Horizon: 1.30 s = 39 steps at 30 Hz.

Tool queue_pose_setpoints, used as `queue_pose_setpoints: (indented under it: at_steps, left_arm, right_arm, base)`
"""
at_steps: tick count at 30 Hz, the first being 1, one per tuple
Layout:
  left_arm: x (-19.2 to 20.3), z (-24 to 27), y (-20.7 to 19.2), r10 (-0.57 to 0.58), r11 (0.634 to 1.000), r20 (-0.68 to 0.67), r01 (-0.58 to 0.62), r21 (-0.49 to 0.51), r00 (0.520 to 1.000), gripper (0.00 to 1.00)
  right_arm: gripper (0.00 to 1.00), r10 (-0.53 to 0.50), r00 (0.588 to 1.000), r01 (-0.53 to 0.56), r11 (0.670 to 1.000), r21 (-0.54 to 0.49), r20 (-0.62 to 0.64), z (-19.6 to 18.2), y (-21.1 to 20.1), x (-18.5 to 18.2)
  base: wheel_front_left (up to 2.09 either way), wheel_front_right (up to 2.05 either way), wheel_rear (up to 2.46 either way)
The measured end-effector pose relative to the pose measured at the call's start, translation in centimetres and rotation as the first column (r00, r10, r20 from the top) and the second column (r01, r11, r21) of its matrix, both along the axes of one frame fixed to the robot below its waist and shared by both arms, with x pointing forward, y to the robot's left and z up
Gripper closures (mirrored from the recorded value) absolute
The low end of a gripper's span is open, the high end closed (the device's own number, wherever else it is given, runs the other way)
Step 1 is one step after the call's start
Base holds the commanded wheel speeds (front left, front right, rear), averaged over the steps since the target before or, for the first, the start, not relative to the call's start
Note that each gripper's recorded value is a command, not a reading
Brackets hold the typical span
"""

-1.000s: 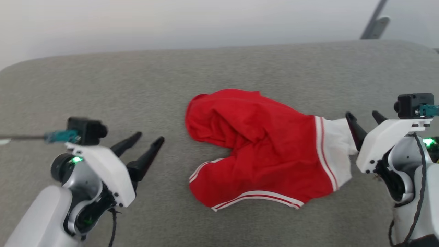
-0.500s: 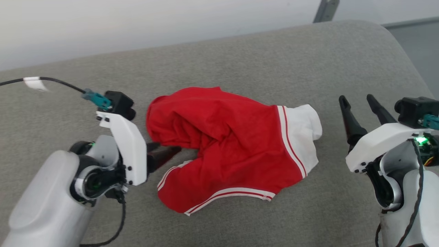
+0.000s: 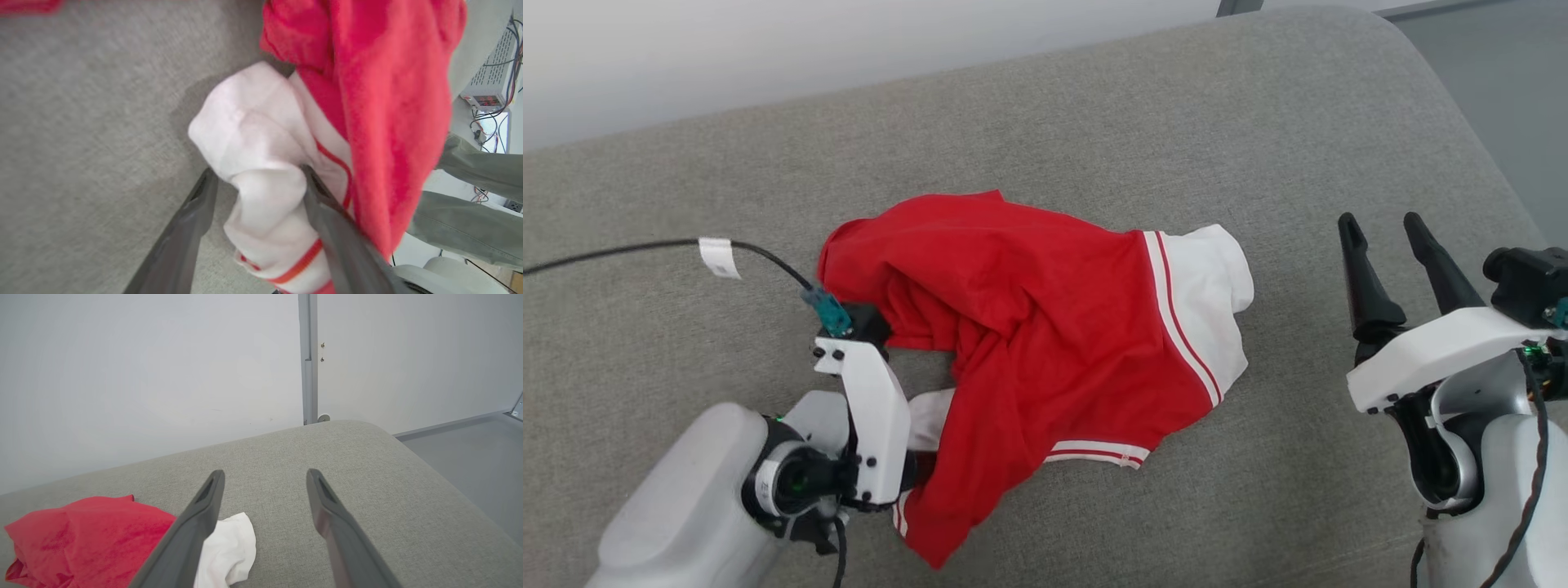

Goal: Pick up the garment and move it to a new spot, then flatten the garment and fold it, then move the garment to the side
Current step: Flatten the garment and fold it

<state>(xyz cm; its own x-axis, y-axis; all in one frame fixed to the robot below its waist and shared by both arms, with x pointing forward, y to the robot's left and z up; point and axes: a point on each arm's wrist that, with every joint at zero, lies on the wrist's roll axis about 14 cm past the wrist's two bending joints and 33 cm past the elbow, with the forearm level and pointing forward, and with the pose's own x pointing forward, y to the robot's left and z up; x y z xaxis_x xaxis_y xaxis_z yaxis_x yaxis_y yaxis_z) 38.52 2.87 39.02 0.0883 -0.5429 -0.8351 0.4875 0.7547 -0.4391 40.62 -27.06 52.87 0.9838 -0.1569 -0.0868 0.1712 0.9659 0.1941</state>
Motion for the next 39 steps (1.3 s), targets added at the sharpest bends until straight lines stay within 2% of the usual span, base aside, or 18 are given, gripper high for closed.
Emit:
queue_pose_setpoints:
  at_steps: [4, 5, 6, 12, 19, 26, 30, 33, 39]
  left_arm:
    - [-0.6, -1.2, 0.1, -0.008, 1.000, -0.031, 0.009, 0.023, 1.000, 0.00]
    - [-0.8, -1.4, -0.1, -0.016, 1.000, -0.036, 0.017, 0.019, 0.999, 0.04]
    - [-0.8, -1.4, -0.1, -0.015, 1.000, -0.034, 0.016, 0.014, 0.999, 1.00]
    - [-0.4, -1.4, 0.3, 0.009, 1.000, -0.025, -0.009, -0.001, 1.000, 1.00]
    - [3.9, 1.7, 3.5, 0.158, 0.987, 0.101, -0.156, -0.030, 0.982, 1.00]
    - [6.9, 5.1, 9.0, 0.306, 0.952, 0.236, -0.303, -0.050, 0.922, 1.00]
    - [7.7, 6.1, 12.7, 0.369, 0.924, 0.304, -0.382, -0.018, 0.878, 1.00]
    - [7.4, 5.9, 14.6, 0.420, 0.898, 0.312, -0.440, -0.009, 0.852, 1.00]
    - [5.5, 3.4, 16.6, 0.483, 0.863, 0.280, -0.506, 0.012, 0.830, 1.00]
  right_arm:
    - [0.00, 0.006, 1.000, -0.006, 1.000, 0.007, -0.002, -0.4, 0.3, 0.1]
    - [0.00, 0.009, 1.000, -0.009, 1.000, 0.010, -0.002, -0.5, 0.4, 0.2]
    - [0.00, 0.013, 1.000, -0.013, 1.000, 0.011, -0.002, -0.5, 0.5, 0.3]
    - [0.00, 0.028, 0.999, -0.029, 1.000, 0.010, 0.020, 0.0, 1.1, 0.9]
    - [0.00, 0.043, 0.998, -0.043, 0.999, 0.003, 0.052, 0.9, 1.6, 1.4]
    - [0.00, 0.069, 0.995, -0.068, 0.998, -0.010, 0.073, 1.6, 2.6, 2.1]
    - [0.00, 0.088, 0.992, -0.087, 0.996, -0.013, 0.086, 2.0, 3.3, 2.5]
    - [0.00, 0.096, 0.991, -0.095, 0.995, -0.014, 0.094, 2.1, 3.6, 2.7]
    - [0.00, 0.115, 0.989, -0.114, 0.993, -0.015, 0.090, 1.8, 4.4, 3.1]
  base:
    - [0.00, 0.00, 0.00]
    - [0.00, 0.00, 0.00]
    - [0.00, 0.00, 0.00]
    - [0.00, 0.00, 0.00]
    - [0.00, 0.00, 0.00]
    - [0.00, 0.00, 0.00]
    - [0.00, 0.00, 0.00]
    - [0.00, 0.00, 0.00]
    - [0.00, 0.00, 0.00]
